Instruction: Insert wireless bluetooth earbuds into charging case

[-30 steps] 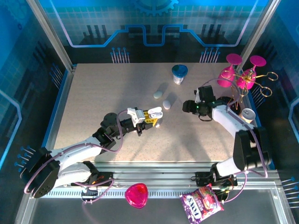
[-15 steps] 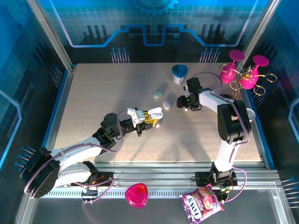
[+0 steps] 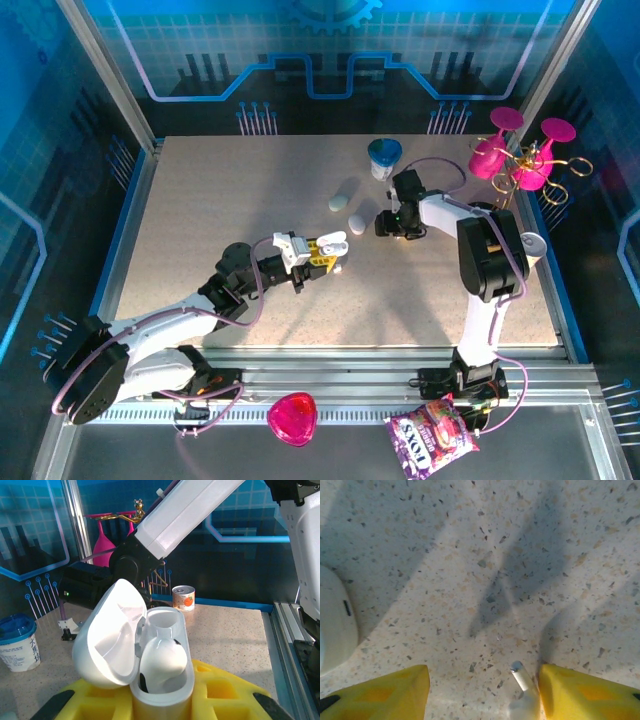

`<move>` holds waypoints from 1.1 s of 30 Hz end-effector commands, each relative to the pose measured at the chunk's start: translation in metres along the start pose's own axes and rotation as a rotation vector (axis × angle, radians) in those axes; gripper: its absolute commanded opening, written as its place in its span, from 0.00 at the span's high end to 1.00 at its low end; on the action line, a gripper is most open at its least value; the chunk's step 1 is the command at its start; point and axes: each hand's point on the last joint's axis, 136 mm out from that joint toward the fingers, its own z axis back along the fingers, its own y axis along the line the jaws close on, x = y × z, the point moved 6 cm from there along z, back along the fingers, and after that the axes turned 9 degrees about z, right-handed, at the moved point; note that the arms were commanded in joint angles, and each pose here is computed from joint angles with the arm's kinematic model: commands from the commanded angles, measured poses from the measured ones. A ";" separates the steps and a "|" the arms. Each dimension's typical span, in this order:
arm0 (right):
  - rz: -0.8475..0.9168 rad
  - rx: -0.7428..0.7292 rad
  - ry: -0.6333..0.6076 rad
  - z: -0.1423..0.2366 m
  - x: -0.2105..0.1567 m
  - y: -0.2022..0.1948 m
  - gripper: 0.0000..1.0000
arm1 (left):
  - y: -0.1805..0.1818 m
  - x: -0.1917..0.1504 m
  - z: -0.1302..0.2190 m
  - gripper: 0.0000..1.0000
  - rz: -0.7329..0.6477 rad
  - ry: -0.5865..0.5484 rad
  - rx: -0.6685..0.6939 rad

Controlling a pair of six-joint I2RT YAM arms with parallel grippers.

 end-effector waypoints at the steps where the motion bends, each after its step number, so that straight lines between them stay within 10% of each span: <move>1: 0.045 0.002 0.017 -0.003 0.002 0.009 0.41 | -0.004 0.003 0.002 0.84 -0.020 -0.014 -0.026; 20: 0.220 0.079 -0.036 0.025 -0.009 0.048 0.42 | -0.005 0.003 0.003 0.84 -0.017 -0.022 -0.027; 33: -0.171 -0.033 -0.058 0.029 -0.021 0.015 0.45 | -0.005 0.004 0.001 0.84 -0.018 -0.021 -0.039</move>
